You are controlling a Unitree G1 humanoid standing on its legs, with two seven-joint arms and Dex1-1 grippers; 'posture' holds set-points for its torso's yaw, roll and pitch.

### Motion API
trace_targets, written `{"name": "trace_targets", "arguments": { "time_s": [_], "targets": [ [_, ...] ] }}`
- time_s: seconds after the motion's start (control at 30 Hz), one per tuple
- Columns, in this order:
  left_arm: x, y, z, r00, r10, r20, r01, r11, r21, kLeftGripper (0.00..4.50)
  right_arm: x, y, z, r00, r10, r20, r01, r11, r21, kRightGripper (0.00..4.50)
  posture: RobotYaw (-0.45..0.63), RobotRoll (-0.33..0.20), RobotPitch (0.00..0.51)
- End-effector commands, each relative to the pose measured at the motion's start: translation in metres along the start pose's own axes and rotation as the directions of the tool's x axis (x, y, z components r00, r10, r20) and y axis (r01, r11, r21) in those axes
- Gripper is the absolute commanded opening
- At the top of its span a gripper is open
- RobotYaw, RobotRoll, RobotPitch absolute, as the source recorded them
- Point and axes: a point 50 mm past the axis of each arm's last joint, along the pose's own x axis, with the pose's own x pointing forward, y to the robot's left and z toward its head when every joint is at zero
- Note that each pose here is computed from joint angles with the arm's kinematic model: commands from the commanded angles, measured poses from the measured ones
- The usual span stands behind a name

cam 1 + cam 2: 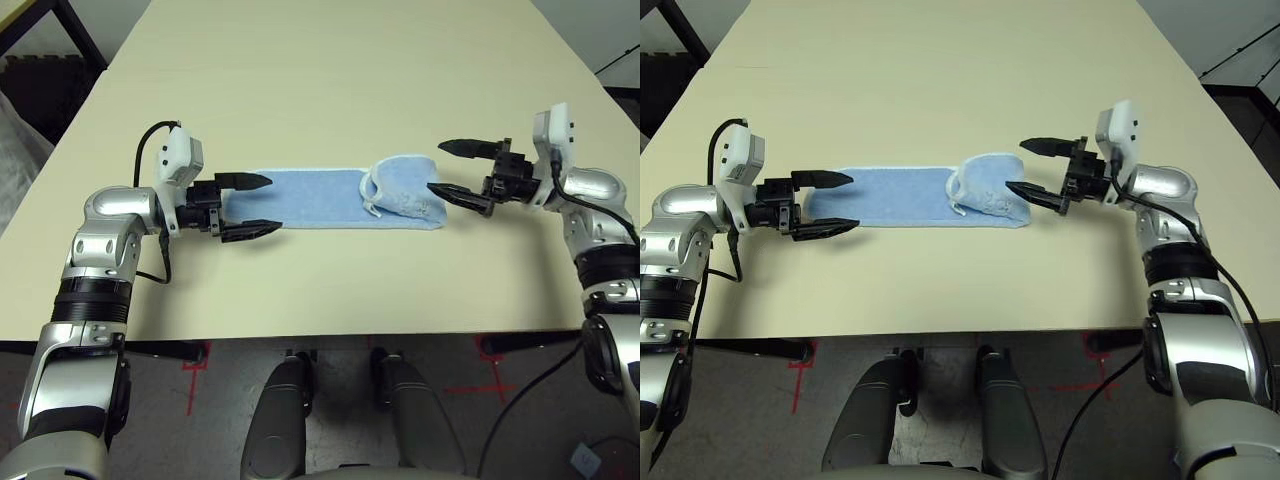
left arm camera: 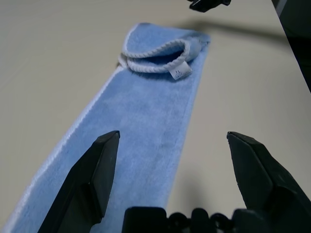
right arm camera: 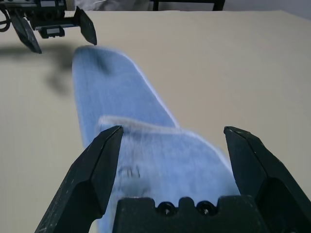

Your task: Fold the towel and set it aside.

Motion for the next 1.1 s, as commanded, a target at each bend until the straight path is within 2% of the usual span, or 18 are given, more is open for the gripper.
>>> {"name": "trace_targets", "arguments": {
  "time_s": [0.03,0.13,0.33,0.43,0.73,0.87,1.1],
  "targets": [
    [-0.003,-0.005,-0.002,1.000,0.000,-0.010,0.000,1.000,-0.002,4.50,0.008,0.001,-0.001,1.000,0.001,0.008,-0.001,1.000,-0.001,4.32,0.13,0.000,0.198],
    [-0.005,-0.007,-0.001,1.000,0.005,-0.011,-0.005,1.000,-0.001,4.50,0.003,-0.001,0.001,1.000,0.016,-0.005,-0.016,0.999,-0.033,3.55,0.13,0.000,0.194],
    [-0.005,-0.007,0.000,1.000,0.011,-0.011,-0.011,1.000,0.000,4.50,-0.002,-0.002,-0.001,0.999,0.026,-0.027,-0.028,0.999,-0.043,1.24,0.13,0.000,0.188],
    [-0.001,-0.001,0.006,0.999,0.031,0.027,-0.032,0.999,0.038,4.50,0.003,0.000,-0.002,0.999,0.043,-0.025,-0.044,0.999,-0.027,0.07,0.13,0.000,0.188],
    [0.005,0.008,0.011,0.999,-0.024,0.041,0.020,0.995,0.095,4.50,0.015,0.005,-0.008,0.996,0.075,-0.040,-0.074,0.997,0.016,0.03,0.12,0.000,0.191],
    [0.009,0.010,0.012,0.998,-0.028,0.056,0.022,0.994,0.104,4.50,0.027,0.010,-0.015,0.993,0.083,-0.079,-0.079,0.996,0.041,0.03,0.12,0.000,0.192],
    [0.012,0.008,0.013,0.998,-0.031,0.058,0.025,0.995,0.098,4.50,0.033,0.031,-0.049,0.974,0.102,-0.200,-0.082,0.991,0.106,0.03,0.14,0.000,0.194]
  ]
}}
